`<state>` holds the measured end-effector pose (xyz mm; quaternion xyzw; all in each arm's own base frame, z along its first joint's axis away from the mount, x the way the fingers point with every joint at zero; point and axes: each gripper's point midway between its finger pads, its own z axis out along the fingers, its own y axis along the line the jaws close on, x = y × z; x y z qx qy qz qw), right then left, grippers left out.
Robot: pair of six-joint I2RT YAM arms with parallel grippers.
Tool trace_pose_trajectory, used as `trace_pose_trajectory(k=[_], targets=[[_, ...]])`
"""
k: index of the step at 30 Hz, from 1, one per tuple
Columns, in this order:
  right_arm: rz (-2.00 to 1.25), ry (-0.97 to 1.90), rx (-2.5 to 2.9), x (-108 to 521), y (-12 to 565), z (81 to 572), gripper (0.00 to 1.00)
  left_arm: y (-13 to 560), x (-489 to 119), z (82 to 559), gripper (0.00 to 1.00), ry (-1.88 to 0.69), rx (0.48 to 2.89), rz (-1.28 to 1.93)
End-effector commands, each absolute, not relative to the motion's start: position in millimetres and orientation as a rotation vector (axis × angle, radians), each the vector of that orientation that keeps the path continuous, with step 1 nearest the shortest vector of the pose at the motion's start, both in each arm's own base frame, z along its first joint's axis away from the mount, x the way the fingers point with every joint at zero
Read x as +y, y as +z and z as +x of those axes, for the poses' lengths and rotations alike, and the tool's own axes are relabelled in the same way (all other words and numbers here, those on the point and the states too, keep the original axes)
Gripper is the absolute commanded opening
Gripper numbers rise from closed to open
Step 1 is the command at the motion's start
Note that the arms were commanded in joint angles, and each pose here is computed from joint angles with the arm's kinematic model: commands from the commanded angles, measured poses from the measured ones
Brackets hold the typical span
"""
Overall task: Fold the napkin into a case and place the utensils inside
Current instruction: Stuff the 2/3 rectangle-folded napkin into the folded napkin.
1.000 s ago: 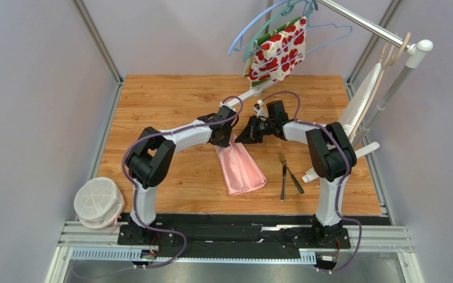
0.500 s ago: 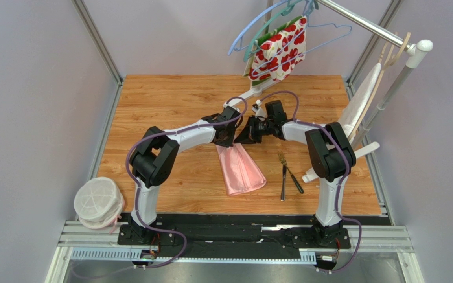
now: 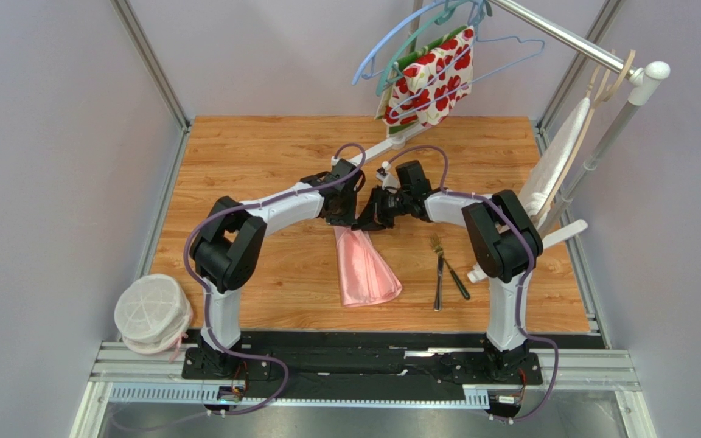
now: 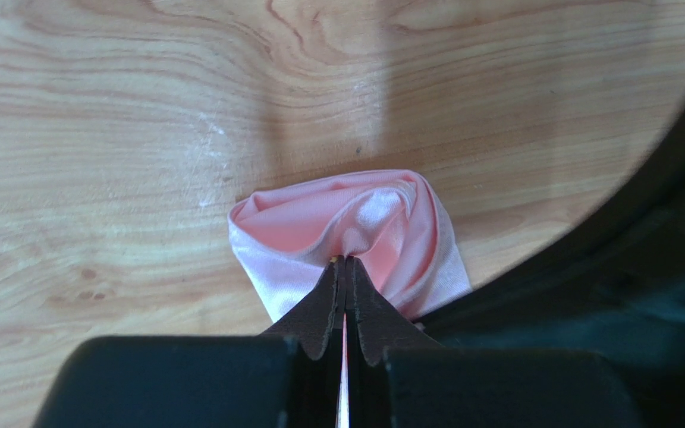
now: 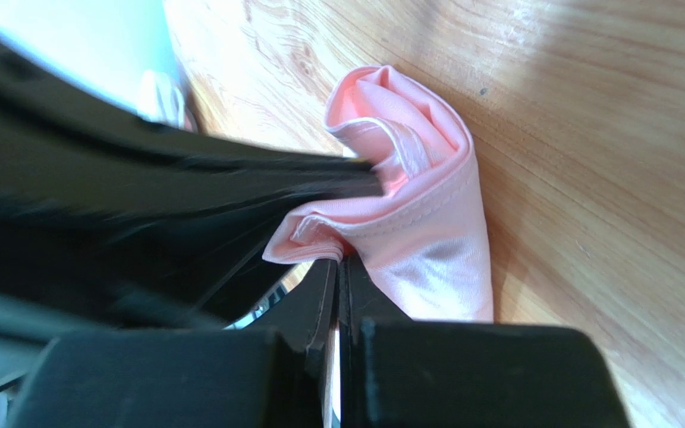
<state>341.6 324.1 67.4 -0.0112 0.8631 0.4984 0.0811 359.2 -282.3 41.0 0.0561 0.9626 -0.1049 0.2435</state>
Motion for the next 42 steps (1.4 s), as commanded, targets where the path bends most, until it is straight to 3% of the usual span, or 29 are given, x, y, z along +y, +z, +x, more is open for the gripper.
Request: trace_pose_trajectory(k=[1,15,30,42], targets=[[-0.107,1.484,2.557,335,58,339,0.00,87,-288,370,0.00,-0.397,2.512,0.059],[-0.101,1.348,2.654,335,25,343,0.00,92,-294,362,0.00,-0.480,2.492,0.057],[0.461,1.389,2.516,342,38,392,0.00,79,-289,340,0.00,-0.513,2.546,0.069],[0.621,1.434,2.330,342,41,403,0.00,73,-287,343,0.00,-0.481,2.557,0.053]])
